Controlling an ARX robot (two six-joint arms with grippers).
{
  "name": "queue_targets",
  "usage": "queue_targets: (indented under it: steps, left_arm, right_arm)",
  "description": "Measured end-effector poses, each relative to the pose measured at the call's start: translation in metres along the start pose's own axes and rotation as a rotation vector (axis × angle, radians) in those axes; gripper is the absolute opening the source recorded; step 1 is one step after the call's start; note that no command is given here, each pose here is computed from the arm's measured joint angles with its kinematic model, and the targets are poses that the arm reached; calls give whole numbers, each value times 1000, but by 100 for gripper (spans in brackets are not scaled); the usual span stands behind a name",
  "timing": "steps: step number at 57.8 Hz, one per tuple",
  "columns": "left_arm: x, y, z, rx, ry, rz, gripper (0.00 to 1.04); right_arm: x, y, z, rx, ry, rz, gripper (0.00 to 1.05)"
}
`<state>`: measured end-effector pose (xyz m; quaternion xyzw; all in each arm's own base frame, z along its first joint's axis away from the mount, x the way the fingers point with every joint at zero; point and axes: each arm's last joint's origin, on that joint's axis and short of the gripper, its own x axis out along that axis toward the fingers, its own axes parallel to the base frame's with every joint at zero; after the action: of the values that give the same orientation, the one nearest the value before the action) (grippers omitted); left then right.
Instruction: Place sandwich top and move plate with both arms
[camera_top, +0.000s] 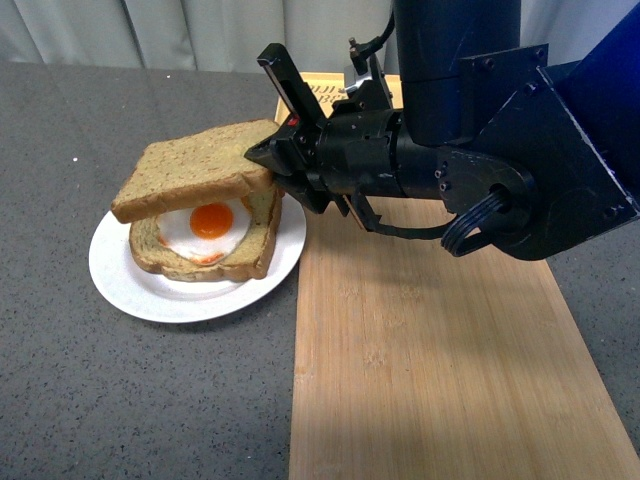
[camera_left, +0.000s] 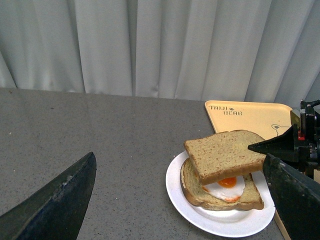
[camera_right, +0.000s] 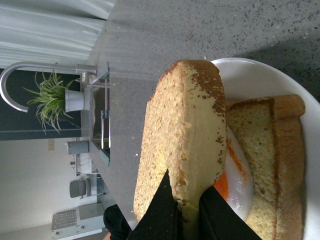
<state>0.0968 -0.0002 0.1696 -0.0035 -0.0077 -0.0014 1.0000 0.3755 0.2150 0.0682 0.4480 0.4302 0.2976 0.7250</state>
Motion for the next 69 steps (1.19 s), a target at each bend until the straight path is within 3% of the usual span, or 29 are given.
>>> queue_targets:
  steps: [12, 17, 20, 26, 33, 35, 38, 41, 44, 47, 51, 59, 60, 64, 69]
  left_arm:
    - [0, 0, 0, 0, 0, 0, 98]
    - [0, 0, 0, 0, 0, 0, 98]
    - [0, 0, 0, 0, 0, 0, 98]
    - [0, 0, 0, 0, 0, 0, 98]
    - [0, 0, 0, 0, 0, 0, 98]
    - [0, 0, 0, 0, 0, 0, 98]
    - [0, 0, 0, 0, 0, 0, 98]
    - [0, 0, 0, 0, 0, 0, 98]
    - [0, 0, 0, 0, 0, 0, 98]
    - [0, 0, 0, 0, 0, -2, 98]
    - [0, 0, 0, 0, 0, 0, 98]
    - [0, 0, 0, 0, 0, 0, 98]
    - [0, 0, 0, 0, 0, 0, 98]
    - [0, 0, 0, 0, 0, 0, 98]
    - [0, 0, 0, 0, 0, 0, 98]
  right_arm:
    - [4, -4, -6, 4, 3, -46, 5]
    - [3, -4, -7, -10, -8, -40, 20]
    - [-2, -3, -9, -27, -10, -68, 34]
    - [-14, 4, -12, -68, -20, -93, 50]
    - [-49, 28, -9, -203, -120, -171, 78]
    - [-69, 32, -6, -250, -176, -218, 91]
    - [-90, 32, -4, -279, -232, -267, 97]
    - [-104, 31, -4, -300, -281, -302, 95]
    - [-119, 27, -5, -403, -427, -352, 90]
    - [-144, 20, -7, -629, -753, -492, 78]
    - [-176, 16, -16, -803, -924, -589, 63]
    - [-217, 23, -31, -944, -942, -634, 36]
    - [-244, 18, -46, -972, -939, -651, 10]
    - [-251, 16, -51, -981, -932, -658, 0]
    - [-263, 13, -60, -980, -928, -661, 1]
